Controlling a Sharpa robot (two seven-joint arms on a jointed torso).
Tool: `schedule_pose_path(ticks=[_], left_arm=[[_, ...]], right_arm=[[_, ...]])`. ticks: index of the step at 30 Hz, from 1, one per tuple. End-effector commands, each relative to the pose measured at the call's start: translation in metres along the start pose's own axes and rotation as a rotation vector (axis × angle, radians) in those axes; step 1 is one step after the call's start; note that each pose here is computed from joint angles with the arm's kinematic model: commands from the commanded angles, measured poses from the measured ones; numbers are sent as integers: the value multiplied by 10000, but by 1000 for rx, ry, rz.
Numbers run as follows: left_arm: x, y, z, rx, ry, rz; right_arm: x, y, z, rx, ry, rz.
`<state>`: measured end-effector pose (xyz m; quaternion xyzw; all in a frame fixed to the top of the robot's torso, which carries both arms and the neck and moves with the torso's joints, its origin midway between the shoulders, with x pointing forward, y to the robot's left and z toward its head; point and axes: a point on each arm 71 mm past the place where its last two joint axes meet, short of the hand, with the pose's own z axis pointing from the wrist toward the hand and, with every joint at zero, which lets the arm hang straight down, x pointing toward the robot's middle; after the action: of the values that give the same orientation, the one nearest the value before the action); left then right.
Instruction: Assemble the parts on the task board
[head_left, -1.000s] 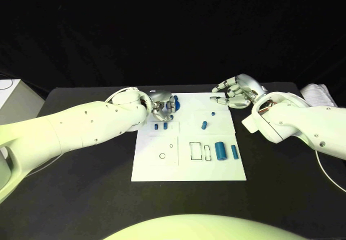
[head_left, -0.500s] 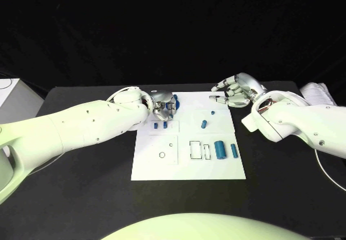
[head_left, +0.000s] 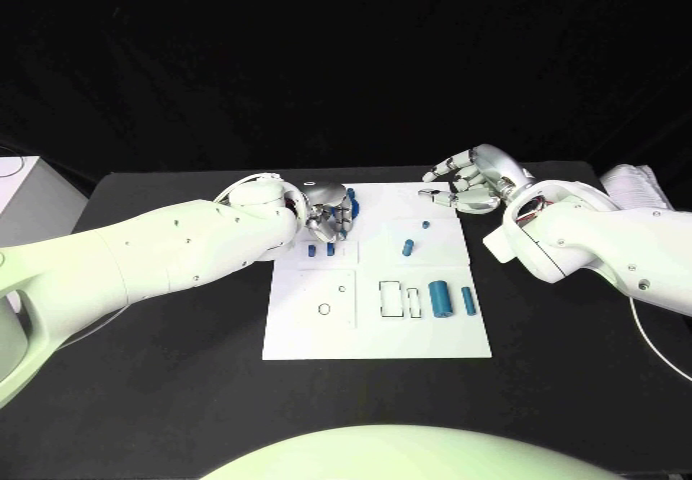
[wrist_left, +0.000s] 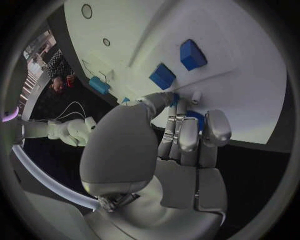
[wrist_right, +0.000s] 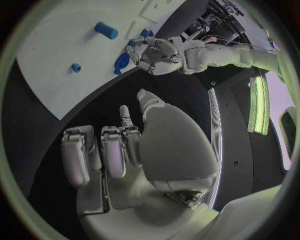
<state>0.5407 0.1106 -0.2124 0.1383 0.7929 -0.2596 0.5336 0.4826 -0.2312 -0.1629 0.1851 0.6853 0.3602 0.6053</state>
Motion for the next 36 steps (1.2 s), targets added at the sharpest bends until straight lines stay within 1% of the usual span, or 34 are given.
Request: schedule_pose_path(ticks=[1,7,10,18,23,26,33,36], left_arm=[[26,-6,7,0,19,7],[26,7,10,-3,15,7],[20,4,11,4,3,6],[-24,10,-19,38,-72,-38],[-61,41,-84,45,-106,-85],[-97,69,-135,42,-115,-117],[-168,150,-283,29,-115,-171],[-183,200,-336,18,-106,-181]], right_arm=[[10,11,-1,-10,8,-2],[12,12,-1,-11,8,-2],[12,13,-1,-11,8,-2],[16,17,1,-12,9,-2],[14,15,-2,-12,10,-2],[10,11,-5,-11,9,-2],[-2,-1,-15,-7,8,-2],[-8,-6,-18,-5,7,-2]])
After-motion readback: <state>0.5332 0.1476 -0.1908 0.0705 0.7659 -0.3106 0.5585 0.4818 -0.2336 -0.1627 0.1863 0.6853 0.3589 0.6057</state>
